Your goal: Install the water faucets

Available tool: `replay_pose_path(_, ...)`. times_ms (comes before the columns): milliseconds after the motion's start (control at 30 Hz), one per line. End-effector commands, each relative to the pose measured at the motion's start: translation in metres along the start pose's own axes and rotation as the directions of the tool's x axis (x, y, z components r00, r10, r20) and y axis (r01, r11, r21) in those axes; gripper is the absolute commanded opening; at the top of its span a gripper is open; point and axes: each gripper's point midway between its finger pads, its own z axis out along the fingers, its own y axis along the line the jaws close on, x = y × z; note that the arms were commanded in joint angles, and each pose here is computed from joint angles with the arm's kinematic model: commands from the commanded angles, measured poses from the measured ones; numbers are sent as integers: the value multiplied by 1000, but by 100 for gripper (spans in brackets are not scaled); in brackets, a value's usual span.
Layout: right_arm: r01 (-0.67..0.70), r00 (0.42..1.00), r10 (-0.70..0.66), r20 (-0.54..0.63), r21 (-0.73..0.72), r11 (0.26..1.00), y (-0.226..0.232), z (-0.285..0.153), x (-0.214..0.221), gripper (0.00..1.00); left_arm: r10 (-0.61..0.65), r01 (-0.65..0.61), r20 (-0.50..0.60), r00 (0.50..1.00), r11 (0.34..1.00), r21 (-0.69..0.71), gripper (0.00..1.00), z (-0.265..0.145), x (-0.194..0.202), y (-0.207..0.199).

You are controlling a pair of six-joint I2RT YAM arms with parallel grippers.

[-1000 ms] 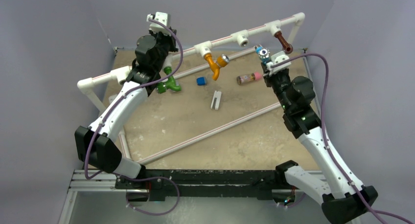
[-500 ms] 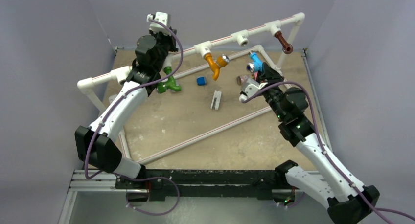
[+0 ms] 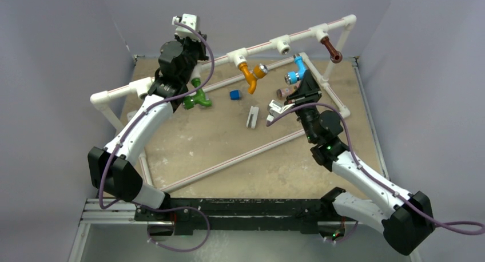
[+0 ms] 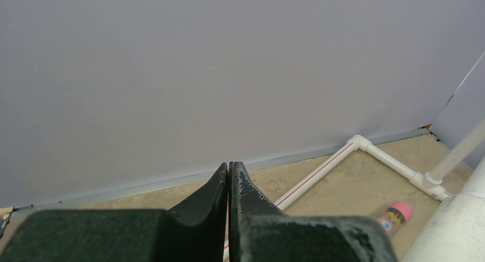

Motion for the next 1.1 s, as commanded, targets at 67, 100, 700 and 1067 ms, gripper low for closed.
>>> replay_pose_path(67,178,982,-162,-100,182,967,-57,-5,7,0,82,-39,-481,873,994,99,0,-28,168,-21)
replay_pose_path(100,183,982,-170,-86,172,968,-56,-3,3,0,83,-40,-480,873,994,99,0,-28,168,-21)
replay_pose_path(700,231,972,-233,36,50,972,-39,20,-20,0,80,-35,-472,878,994,103,0,-29,164,-22)
replay_pose_path(1067,214,974,-215,73,13,977,-32,35,-30,0,80,-32,-468,880,993,110,0,-29,161,-23)
